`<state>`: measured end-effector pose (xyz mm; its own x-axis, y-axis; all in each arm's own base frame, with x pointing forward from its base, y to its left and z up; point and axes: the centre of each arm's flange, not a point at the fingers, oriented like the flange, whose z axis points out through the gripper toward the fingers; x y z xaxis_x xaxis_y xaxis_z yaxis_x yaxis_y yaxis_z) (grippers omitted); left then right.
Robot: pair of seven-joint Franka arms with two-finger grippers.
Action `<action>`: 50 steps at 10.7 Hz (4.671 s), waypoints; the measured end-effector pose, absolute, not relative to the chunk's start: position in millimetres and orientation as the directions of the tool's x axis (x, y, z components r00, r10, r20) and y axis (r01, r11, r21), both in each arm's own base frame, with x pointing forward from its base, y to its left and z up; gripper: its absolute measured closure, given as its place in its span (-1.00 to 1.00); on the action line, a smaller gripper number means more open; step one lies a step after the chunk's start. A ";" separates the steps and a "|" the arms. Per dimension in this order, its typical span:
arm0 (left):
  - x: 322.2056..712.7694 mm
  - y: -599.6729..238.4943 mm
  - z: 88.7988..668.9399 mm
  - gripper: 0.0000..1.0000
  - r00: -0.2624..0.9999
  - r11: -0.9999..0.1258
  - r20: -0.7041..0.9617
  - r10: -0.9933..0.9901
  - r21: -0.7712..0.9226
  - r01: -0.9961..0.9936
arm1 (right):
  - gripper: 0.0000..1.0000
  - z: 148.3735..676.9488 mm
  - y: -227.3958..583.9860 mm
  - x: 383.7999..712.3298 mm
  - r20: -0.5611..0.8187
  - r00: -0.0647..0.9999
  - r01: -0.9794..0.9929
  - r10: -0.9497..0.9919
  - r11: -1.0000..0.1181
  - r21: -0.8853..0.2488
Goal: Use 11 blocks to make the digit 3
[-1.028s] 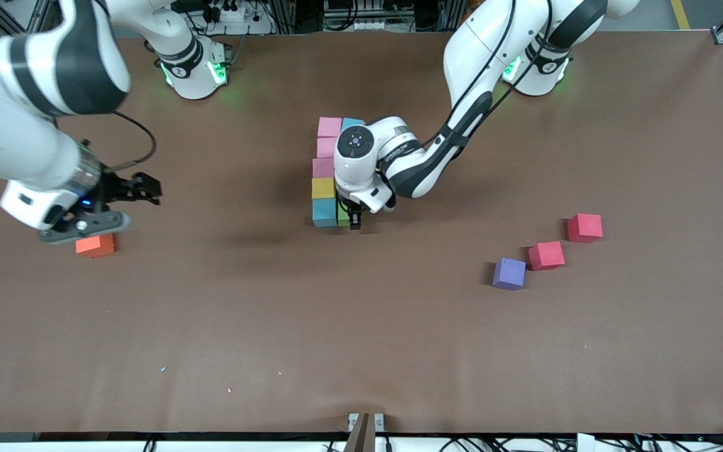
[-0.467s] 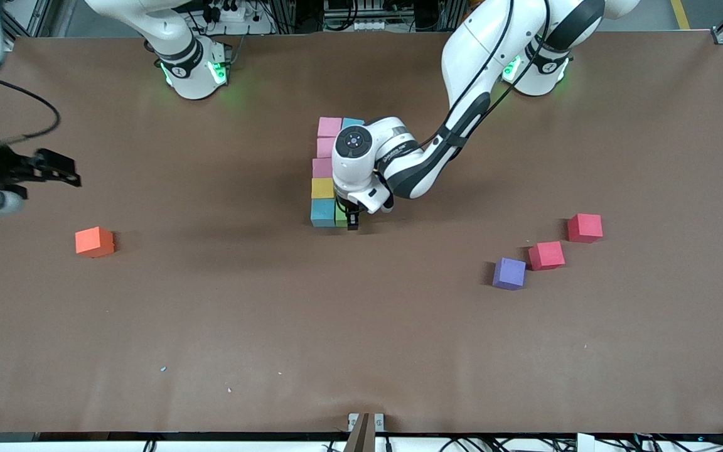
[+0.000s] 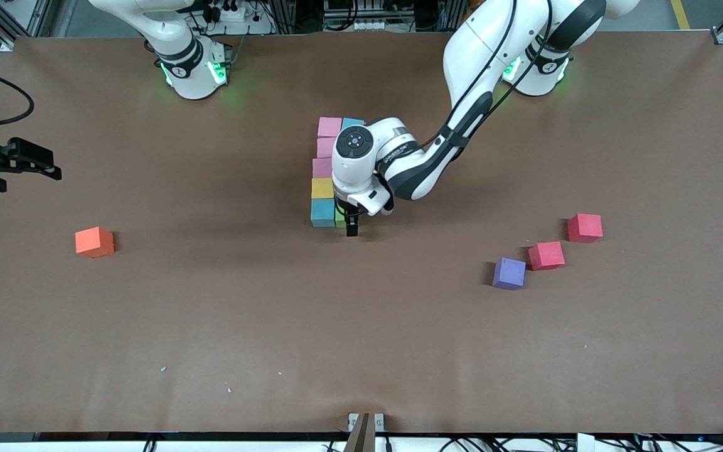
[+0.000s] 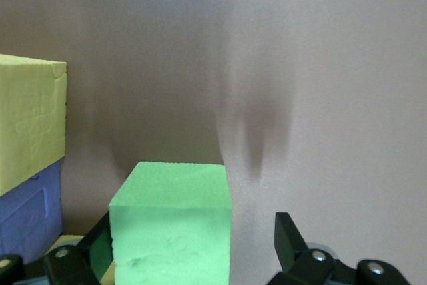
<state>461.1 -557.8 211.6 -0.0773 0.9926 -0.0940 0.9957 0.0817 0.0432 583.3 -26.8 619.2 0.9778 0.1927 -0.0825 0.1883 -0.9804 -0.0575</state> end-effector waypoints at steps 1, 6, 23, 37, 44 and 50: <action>461.5 -557.5 221.5 -1.00 -0.076 0.080 -0.084 0.994 0.045 0.996 | -1.00 623.7 -31.6 582.2 -0.067 0.980 0.181 0.185 -0.982 -0.057; 457.6 -552.2 274.5 -1.00 -0.025 0.026 -0.036 0.999 0.024 0.999 | -1.00 623.0 -38.5 580.8 0.014 0.987 0.163 0.163 -0.986 -0.039; 624.4 -162.7 243.1 -1.00 0.233 -0.235 0.052 0.971 0.034 0.971 | -1.00 611.4 -36.9 575.8 0.001 0.987 0.163 0.164 -0.986 -0.039; 624.7 -156.8 191.9 -0.38 0.257 -0.258 0.012 0.966 0.040 0.965 | -1.00 610.8 -36.6 575.7 0.000 0.986 0.164 0.164 -0.986 -0.039; 607.6 -238.8 207.5 -0.24 0.210 -0.208 -0.016 0.978 0.074 0.975 | -1.00 609.9 -36.8 575.5 -0.003 0.987 0.163 0.164 -0.986 -0.040; 545.7 -366.3 213.3 -0.24 0.097 -0.095 -0.025 0.995 0.060 0.994 | -1.00 607.3 -36.9 575.3 -0.008 0.987 0.163 0.163 -0.986 -0.041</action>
<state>545.7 -366.3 213.3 0.0966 0.9950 -0.0251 0.9937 -0.0950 0.0603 575.3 -36.9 607.3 0.9865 0.1634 -0.0083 0.1629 -0.9858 -0.0410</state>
